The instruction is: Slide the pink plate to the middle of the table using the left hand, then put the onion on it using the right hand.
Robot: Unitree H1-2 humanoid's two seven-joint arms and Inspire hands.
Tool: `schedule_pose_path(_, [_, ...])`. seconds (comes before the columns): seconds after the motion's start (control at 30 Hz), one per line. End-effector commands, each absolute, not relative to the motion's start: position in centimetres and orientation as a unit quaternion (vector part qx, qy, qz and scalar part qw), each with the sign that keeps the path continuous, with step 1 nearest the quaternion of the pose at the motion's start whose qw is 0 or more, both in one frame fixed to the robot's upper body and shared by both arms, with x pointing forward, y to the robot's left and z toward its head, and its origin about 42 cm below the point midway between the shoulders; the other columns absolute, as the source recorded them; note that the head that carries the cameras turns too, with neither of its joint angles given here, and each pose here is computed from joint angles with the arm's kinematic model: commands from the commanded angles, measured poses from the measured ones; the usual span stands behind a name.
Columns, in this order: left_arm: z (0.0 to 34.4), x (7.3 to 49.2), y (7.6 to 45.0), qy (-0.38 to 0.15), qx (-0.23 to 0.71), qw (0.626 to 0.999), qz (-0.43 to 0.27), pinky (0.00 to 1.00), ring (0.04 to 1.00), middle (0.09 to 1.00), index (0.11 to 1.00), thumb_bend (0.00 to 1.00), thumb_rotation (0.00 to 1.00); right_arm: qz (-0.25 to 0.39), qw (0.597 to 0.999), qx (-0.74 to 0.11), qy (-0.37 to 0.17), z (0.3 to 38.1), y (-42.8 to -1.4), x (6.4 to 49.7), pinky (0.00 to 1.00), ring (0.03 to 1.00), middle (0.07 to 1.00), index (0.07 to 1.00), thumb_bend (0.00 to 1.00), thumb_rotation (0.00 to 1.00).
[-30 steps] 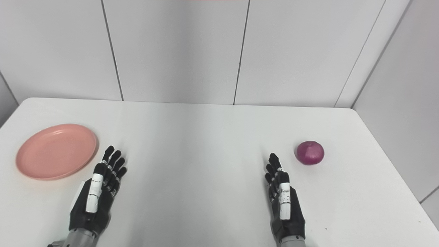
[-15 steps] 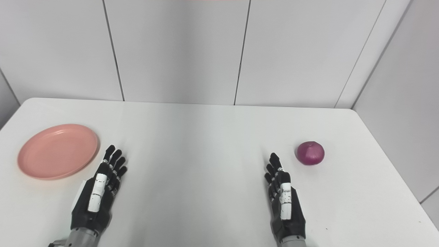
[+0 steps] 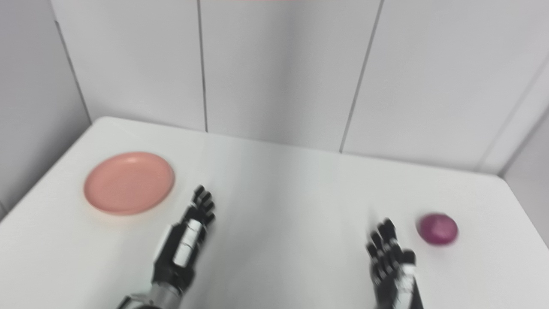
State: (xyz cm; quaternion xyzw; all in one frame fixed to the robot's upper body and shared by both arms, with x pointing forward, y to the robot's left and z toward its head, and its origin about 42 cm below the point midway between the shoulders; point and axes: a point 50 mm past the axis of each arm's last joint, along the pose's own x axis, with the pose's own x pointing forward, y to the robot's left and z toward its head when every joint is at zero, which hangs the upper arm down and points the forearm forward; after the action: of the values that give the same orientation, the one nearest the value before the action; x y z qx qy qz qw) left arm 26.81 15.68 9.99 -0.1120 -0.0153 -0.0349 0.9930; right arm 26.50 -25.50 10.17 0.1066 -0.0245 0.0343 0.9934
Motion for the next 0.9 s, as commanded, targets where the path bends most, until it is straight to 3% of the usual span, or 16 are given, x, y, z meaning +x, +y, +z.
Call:
schedule_pose_path(0.0, [5.4,24.5,14.5,0.05,-0.112,0.992,-0.027,1.0,1.0,0.994,1.0,0.73,0.78,-0.003,0.993,0.103,0.064,3.6,-29.0,23.0,1.0,1.0,1.0,1.0,0.89,1.0])
schedule_pose_path(0.33, [5.0,25.0,13.4,0.041,-0.107,0.993,-0.028,1.0,0.998,0.988,1.0,0.64,0.72,0.002,0.992,0.103,0.067,3.0,-30.0,23.3,1.0,1.0,1.0,1.0,0.81,1.0])
schedule_pose_path(0.63, [4.9,25.0,13.5,0.037,-0.103,0.994,-0.028,1.0,0.995,0.992,1.0,0.64,0.7,0.006,0.992,0.109,0.068,3.1,-29.6,23.4,1.0,1.0,1.0,1.0,0.84,1.0])
schedule_pose_path(0.87, [5.4,24.7,14.1,0.04,-0.115,0.992,-0.026,1.0,0.99,0.984,1.0,0.65,0.69,0.013,0.992,0.108,0.07,3.3,-29.1,23.5,1.0,1.0,1.0,1.0,0.8,1.0])
